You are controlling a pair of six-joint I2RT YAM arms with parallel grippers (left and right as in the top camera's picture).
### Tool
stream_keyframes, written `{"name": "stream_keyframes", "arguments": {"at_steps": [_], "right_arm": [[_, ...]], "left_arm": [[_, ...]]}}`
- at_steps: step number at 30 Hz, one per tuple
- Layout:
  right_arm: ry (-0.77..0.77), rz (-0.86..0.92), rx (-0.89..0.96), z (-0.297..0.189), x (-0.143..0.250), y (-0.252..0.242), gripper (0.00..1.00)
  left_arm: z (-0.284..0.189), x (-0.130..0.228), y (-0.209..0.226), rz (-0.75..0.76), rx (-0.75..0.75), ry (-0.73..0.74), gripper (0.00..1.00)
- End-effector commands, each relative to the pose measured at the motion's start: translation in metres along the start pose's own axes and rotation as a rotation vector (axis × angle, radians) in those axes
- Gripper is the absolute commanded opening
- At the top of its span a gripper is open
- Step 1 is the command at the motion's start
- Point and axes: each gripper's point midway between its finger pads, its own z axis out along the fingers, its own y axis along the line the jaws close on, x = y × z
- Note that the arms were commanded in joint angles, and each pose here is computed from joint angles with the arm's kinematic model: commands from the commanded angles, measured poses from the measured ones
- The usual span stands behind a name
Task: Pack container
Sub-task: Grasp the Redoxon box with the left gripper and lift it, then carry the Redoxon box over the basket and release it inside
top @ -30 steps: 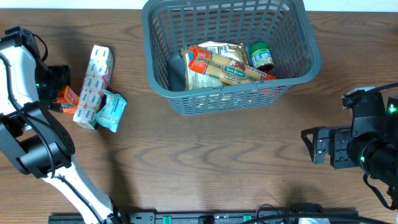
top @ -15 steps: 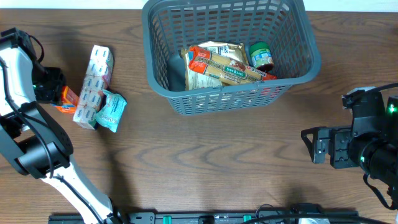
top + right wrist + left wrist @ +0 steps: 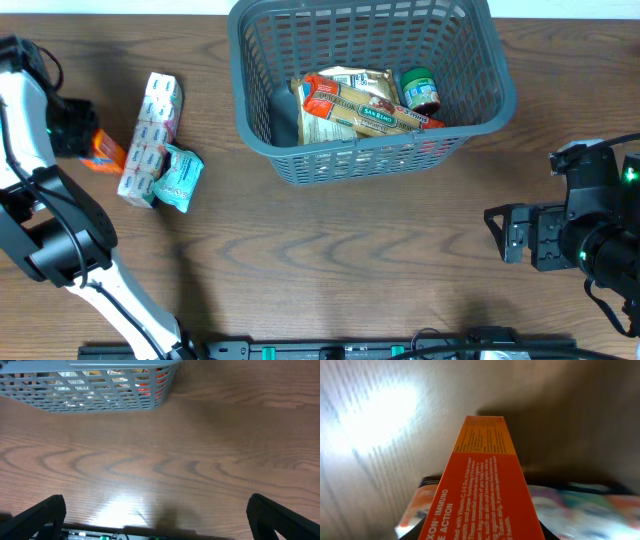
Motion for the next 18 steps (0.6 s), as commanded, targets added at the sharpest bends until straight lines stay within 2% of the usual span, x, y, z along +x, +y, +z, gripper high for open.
{"name": "stream_keyframes", "arguments": {"at_steps": [1, 6, 10, 13, 18], "right_arm": [[-0.005, 0.012, 0.003, -0.002, 0.001, -0.001, 0.99], [-0.005, 0.012, 0.003, -0.002, 0.001, -0.001, 0.99], [-0.006, 0.012, 0.003, -0.002, 0.001, -0.001, 0.99], [-0.006, 0.012, 0.003, -0.002, 0.001, -0.001, 0.99], [-0.005, 0.012, 0.003, -0.002, 0.001, -0.001, 0.99]], "left_arm": [[-0.05, -0.02, -0.02, 0.041, 0.122, -0.097, 0.19], [-0.129, -0.017, -0.046, 0.133, 0.304, -0.225, 0.19], [-0.207, 0.014, -0.074, 0.328, 0.485, -0.361, 0.19], [-0.269, 0.057, -0.094, 0.512, 0.641, -0.469, 0.19], [-0.34, 0.16, -0.108, 0.847, 0.854, -0.573, 0.19]]}}
